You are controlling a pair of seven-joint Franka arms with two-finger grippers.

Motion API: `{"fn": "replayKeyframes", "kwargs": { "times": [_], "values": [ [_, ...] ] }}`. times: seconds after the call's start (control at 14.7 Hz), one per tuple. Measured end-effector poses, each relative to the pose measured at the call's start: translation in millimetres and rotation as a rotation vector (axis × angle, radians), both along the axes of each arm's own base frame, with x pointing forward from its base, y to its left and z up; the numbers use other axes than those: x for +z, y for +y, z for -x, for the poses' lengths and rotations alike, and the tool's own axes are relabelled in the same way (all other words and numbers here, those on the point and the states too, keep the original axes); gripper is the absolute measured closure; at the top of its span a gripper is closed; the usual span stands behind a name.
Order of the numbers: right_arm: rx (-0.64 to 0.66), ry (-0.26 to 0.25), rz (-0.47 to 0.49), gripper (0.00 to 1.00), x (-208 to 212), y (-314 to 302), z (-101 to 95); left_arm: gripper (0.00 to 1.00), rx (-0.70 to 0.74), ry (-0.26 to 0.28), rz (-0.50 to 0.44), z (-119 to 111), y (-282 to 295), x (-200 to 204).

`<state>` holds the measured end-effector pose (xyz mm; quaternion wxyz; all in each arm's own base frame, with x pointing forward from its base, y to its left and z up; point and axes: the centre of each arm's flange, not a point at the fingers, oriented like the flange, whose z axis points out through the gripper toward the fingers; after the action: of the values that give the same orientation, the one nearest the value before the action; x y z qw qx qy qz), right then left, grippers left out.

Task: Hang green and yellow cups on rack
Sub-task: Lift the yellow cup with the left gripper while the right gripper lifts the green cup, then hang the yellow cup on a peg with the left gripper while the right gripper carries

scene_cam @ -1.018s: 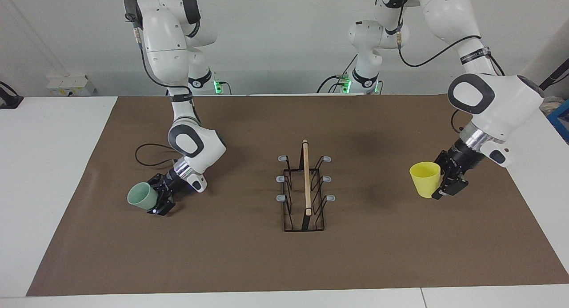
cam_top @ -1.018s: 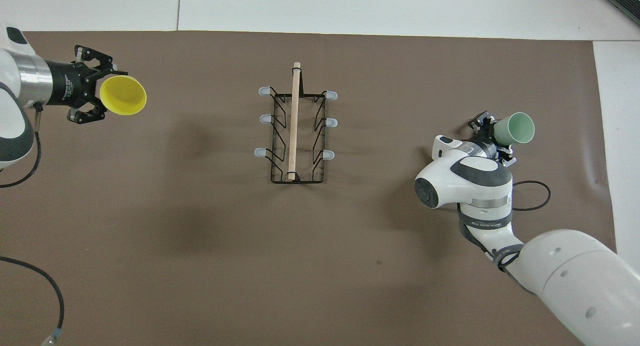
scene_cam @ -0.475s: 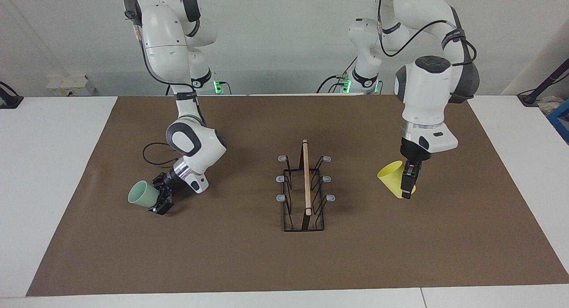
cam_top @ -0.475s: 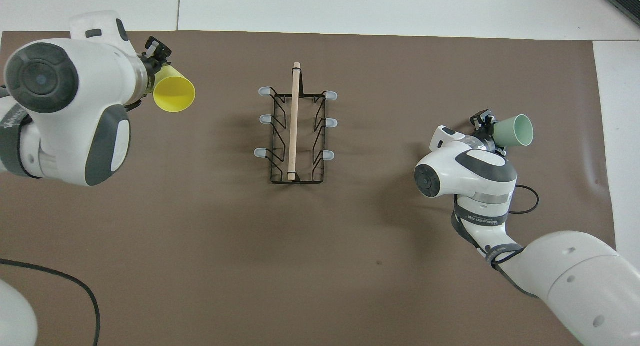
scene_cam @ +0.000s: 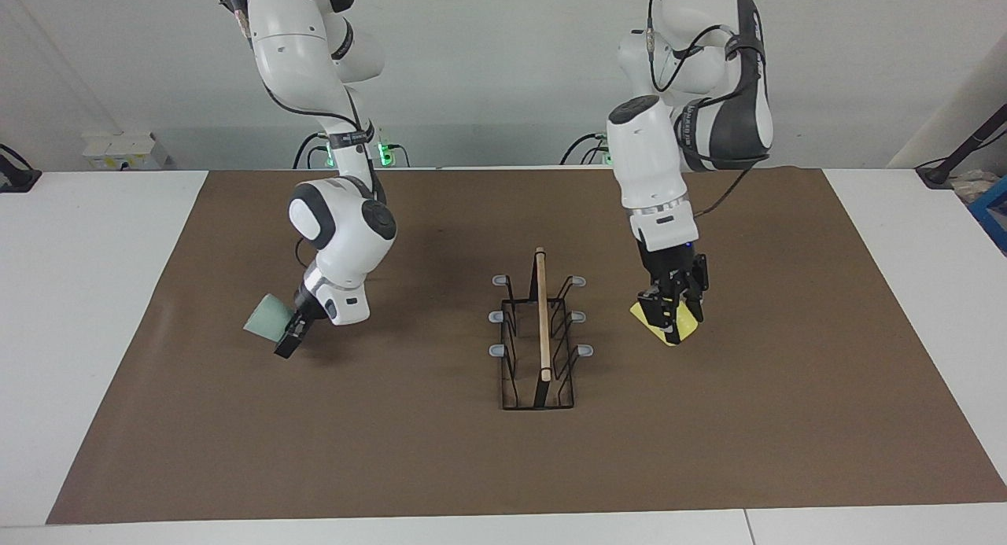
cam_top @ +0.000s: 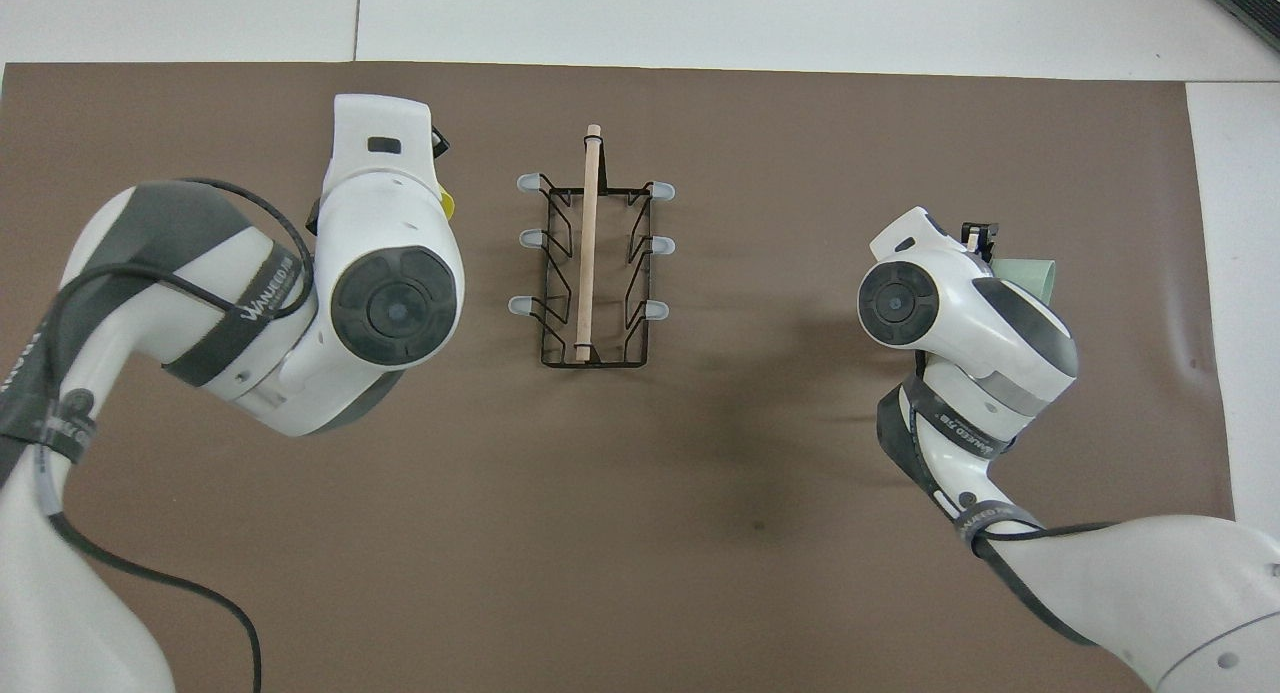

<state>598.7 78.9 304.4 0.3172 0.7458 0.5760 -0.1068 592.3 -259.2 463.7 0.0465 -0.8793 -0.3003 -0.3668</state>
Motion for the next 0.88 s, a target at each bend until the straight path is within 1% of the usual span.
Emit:
{"fn": "replayKeyframes", "kwargs": {
  "times": [0.07,0.2,0.34,0.48,0.54,0.68,0.75,0.88],
  "values": [
    [-0.038,-0.009,-0.046,0.43,14,4,2.0,0.36,-0.005,-0.036,-0.023,13,-9,-6],
    [-0.084,-0.036,-0.138,0.43,41,21,6.8,0.36,-0.022,-0.098,-0.055,38,-25,-17],
    [-0.118,-0.059,-0.224,0.43,65,38,11.8,0.36,-0.030,-0.144,-0.080,54,-36,-27],
    [-0.177,-0.076,-0.333,0.43,87,48,14.0,0.36,-0.028,-0.184,-0.106,66,-48,-39],
    [-0.205,-0.083,-0.385,0.43,98,52,14.5,0.36,-0.030,-0.195,-0.110,73,-56,-44],
    [-0.231,-0.099,-0.455,0.43,116,60,16.9,0.36,-0.035,-0.203,-0.120,86,-70,-49],
    [-0.235,-0.104,-0.492,0.43,127,66,19.1,0.36,-0.038,-0.206,-0.127,92,-78,-51],
    [-0.231,-0.107,-0.597,0.43,151,80,24.9,0.36,-0.040,-0.210,-0.142,105,-91,-53]
  ]
}}
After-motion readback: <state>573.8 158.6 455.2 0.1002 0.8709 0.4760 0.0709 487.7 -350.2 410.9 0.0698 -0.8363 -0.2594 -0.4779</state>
